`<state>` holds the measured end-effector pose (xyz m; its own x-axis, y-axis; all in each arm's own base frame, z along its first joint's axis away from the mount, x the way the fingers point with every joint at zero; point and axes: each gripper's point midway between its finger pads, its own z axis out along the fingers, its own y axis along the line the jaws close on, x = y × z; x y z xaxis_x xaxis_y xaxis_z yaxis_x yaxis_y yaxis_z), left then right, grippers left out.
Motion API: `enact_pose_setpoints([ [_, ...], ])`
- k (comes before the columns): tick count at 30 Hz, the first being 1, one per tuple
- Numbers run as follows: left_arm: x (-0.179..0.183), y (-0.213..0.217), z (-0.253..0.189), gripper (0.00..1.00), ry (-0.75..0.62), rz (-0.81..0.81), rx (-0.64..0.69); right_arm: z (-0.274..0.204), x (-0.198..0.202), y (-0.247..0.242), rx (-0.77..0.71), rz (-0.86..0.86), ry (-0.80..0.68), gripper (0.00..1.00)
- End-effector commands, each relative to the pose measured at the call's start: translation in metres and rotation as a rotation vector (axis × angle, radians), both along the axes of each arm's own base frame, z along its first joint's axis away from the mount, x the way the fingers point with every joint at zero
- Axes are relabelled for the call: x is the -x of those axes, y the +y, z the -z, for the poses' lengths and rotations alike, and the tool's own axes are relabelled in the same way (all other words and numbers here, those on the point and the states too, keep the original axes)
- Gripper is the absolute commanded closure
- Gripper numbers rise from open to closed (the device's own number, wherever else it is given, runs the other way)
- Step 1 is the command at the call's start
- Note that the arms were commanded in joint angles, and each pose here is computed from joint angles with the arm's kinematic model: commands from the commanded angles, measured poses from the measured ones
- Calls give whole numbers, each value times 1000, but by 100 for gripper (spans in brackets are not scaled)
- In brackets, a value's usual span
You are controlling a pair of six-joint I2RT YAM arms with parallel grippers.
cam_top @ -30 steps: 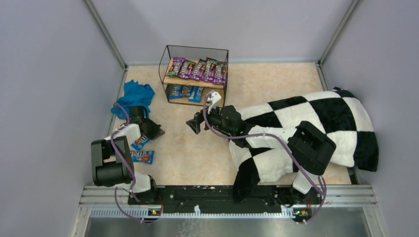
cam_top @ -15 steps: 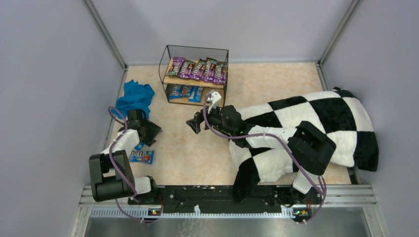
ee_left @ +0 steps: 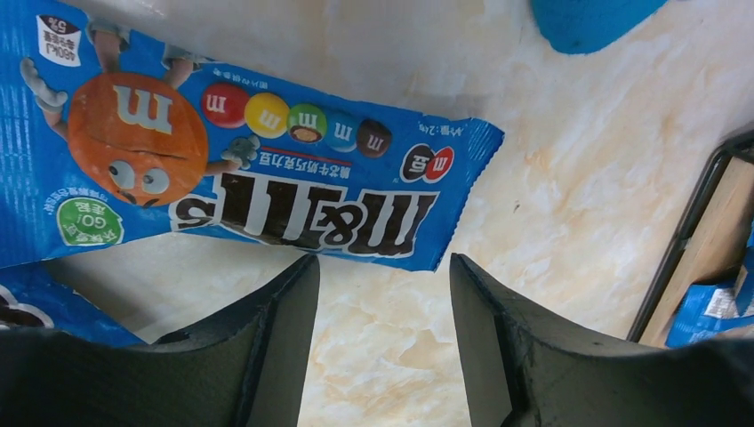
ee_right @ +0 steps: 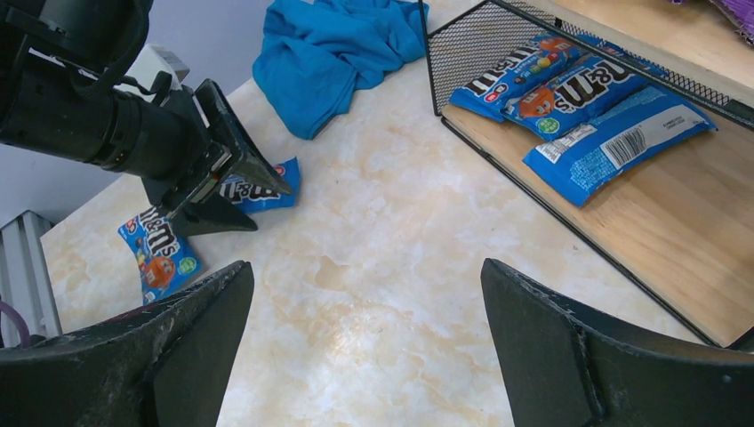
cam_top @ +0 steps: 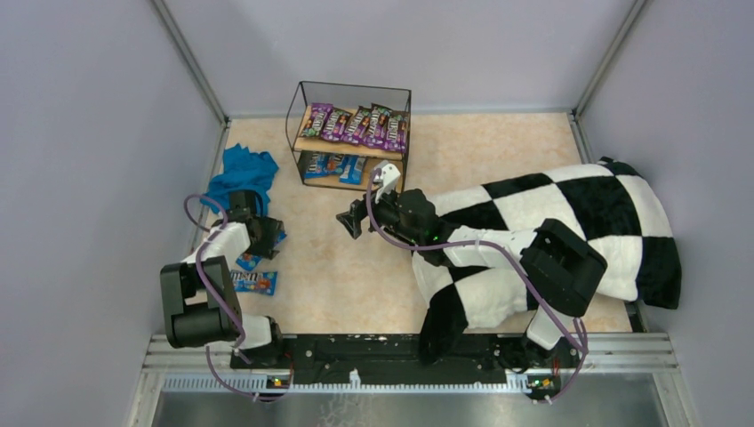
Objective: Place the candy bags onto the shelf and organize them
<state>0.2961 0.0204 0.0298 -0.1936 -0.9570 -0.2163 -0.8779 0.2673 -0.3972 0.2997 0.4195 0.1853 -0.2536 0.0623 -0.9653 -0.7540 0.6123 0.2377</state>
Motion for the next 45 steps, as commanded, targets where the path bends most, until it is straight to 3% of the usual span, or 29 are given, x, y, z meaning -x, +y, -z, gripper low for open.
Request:
enact_pose_setpoints([
  [1,-4,13,5,37,38,-97,-24,-36,-5,-4,-59,19,-67,1],
  [5,1,13,18,42,113,-140,-3,-35,-6,-4,-55,25,-67,1],
  [15,12,18,28,77,176,-136,-34,-36,-8,-4,-58,30,-67,1],
  [17,12,18,27,85,168,-100,-49,-35,-7,-3,-57,27,-65,1],
  [19,3,15,20,85,115,-13,-64,-35,-7,-2,-58,24,-64,1],
  [22,-7,14,5,78,39,98,-101,-36,-7,-2,-60,25,-63,1],
  [24,-9,14,-9,68,-10,141,-129,-36,-7,-4,-60,27,-66,1],
  [29,-10,17,-44,27,-137,166,-191,-41,-5,-7,-76,32,-77,1],
  [34,-9,25,-58,2,-177,95,-166,-41,-5,-8,-77,35,-76,1],
  [38,-12,29,-53,1,-148,20,-73,-41,-4,-10,-79,36,-77,1],
  [41,-8,25,-39,1,-45,-49,28,-42,-4,-10,-82,34,-78,1],
  [45,-35,15,-42,8,-84,56,83,-41,-4,-9,-79,32,-76,1],
])
